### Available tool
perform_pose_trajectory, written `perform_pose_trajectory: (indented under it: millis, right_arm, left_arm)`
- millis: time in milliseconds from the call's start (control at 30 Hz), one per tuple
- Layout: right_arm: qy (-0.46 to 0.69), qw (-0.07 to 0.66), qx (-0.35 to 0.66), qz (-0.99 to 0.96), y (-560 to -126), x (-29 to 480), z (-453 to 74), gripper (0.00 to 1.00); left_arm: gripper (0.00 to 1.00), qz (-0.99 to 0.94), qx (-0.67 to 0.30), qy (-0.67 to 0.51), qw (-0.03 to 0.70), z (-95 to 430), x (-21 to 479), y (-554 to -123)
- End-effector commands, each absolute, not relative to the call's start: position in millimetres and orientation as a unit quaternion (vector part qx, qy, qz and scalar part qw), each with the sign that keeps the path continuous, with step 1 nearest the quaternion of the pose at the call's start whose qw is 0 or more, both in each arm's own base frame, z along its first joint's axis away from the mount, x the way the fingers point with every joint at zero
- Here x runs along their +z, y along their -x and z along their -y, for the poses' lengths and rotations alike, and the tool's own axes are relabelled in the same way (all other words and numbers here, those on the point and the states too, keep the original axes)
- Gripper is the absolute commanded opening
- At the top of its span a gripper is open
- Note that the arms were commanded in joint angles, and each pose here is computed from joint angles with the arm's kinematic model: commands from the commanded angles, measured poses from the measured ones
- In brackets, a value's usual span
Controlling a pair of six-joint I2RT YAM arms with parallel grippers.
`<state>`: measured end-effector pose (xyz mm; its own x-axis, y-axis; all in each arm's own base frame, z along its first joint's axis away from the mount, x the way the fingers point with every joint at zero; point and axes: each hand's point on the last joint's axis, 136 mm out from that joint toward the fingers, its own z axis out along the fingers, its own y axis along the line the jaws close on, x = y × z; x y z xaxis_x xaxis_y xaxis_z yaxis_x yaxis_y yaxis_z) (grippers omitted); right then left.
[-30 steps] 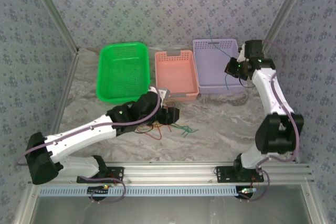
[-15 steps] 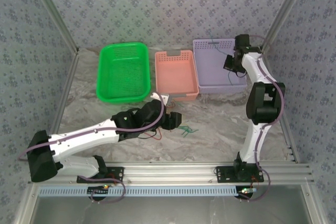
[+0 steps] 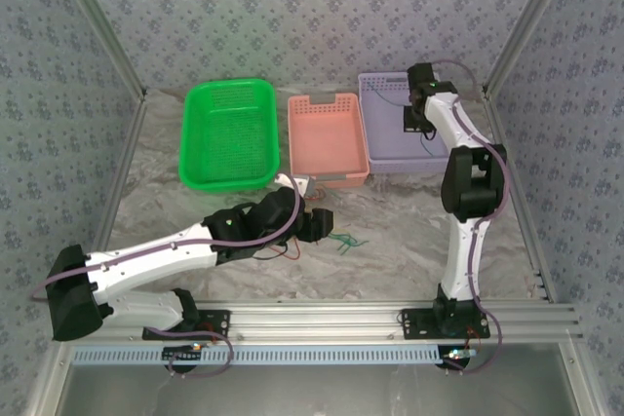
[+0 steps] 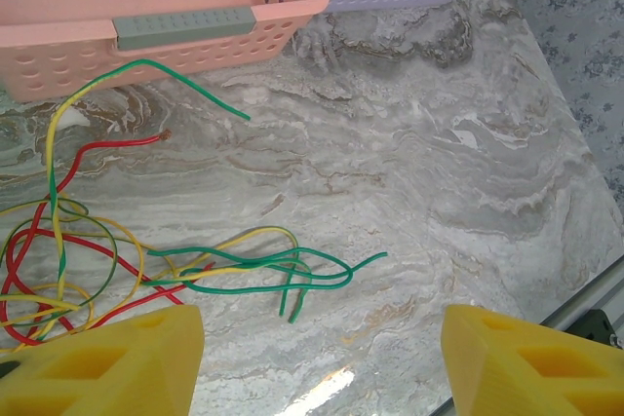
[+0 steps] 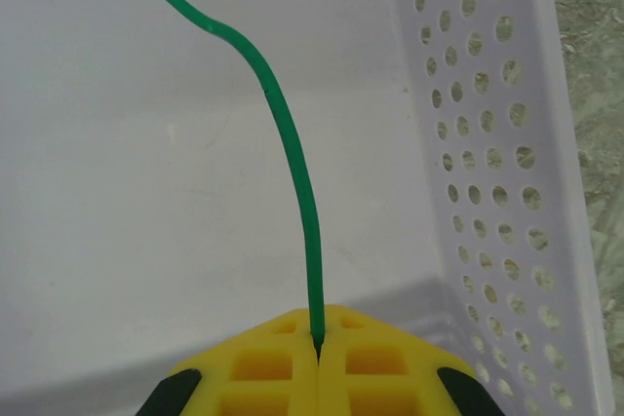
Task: Untangle the cables
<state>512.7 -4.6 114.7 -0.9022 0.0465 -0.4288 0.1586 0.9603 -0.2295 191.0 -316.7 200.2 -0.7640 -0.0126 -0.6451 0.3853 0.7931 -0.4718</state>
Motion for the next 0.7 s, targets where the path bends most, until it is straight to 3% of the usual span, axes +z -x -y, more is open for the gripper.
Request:
perform_pose_trajectory:
  millis: [0, 33, 133, 200, 467, 667]
  right_arm:
    - [-0.048, 0.193, -0.208, -0.958, -504.1, 105.3, 31.3, 0.0]
    - [-0.047, 0.195, -0.214, -0.956, -503.7, 106.5, 32.0, 0.0]
    - [-0.036, 0.218, -0.217, -0.951, -505.0, 119.1, 23.0, 0.31]
    - [-0.033, 0.24, -0.204, -0.949, -504.4, 139.0, 12.8, 0.42]
    - [-0.04, 0.347, -0.101, -0.932, -468.0, 240.2, -34.9, 0.54]
    - [-0.051, 0.37, 0.014, -0.927, -388.3, 248.3, -70.8, 0.51]
  left_arm:
    - [0.65, -0.89, -0.299, -0.1, 0.33, 311.8, 199.1, -189.0]
    - [0.65, -0.889, -0.3, -0.099, 0.331, 311.9, 199.4, -189.2]
    - [0.65, -0.892, -0.296, -0.098, 0.328, 312.3, 195.0, -189.3]
    - [0.65, -0.894, -0.292, -0.098, 0.326, 312.0, 191.9, -189.8]
    - [0.62, -0.921, -0.223, -0.069, 0.311, 280.7, 167.9, -196.3]
    - [0.61, -0.926, -0.216, -0.032, 0.308, 249.2, 158.1, -196.3]
